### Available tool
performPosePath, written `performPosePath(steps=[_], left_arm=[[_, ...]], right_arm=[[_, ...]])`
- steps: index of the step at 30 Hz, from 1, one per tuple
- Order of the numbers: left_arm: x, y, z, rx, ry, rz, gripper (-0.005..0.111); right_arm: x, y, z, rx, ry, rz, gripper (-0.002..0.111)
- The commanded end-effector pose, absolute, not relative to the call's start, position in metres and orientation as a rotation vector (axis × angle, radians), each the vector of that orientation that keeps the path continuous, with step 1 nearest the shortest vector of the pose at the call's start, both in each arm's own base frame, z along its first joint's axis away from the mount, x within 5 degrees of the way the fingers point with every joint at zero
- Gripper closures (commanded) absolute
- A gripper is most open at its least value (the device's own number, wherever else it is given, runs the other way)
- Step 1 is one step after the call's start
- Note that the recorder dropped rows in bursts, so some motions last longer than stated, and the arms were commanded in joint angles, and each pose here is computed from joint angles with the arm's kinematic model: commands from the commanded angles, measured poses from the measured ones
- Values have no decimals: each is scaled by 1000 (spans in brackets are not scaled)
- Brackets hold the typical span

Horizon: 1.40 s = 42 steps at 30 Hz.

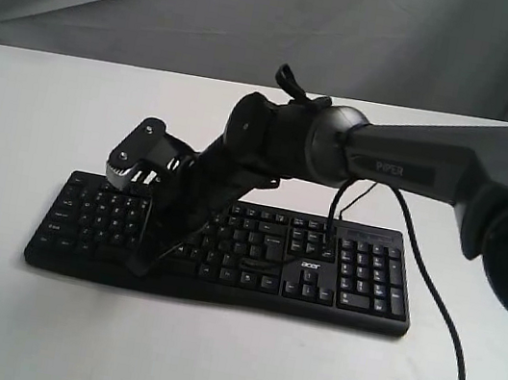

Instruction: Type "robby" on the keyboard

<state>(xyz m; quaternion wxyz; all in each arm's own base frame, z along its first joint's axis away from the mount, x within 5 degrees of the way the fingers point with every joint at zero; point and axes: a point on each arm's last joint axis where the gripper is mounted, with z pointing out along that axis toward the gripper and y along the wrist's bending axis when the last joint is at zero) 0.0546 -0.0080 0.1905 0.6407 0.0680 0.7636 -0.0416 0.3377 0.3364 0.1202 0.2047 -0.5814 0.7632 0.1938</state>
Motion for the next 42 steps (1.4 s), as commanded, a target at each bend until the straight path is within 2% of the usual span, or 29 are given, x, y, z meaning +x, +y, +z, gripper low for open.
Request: performPosePath(steps=[1,13,23,32,42], left_arm=[[55,-8,190,161,1736,-97,107],[55,-8,190,161,1736,-97,107],[55,-8,190,161,1736,-97,107],[55,-8,190,161,1736,-97,107],[55,-8,190,161,1736,-97,107]], right_arm=[[337,339,119,-1627,2124,542,108],[340,335,158,-1599,2032,498,108],[355,322,159,-1527,2063,474,108],[361,319,137,-1529,2092,462,108],[368,326,145,-1528,2087,501,108]])
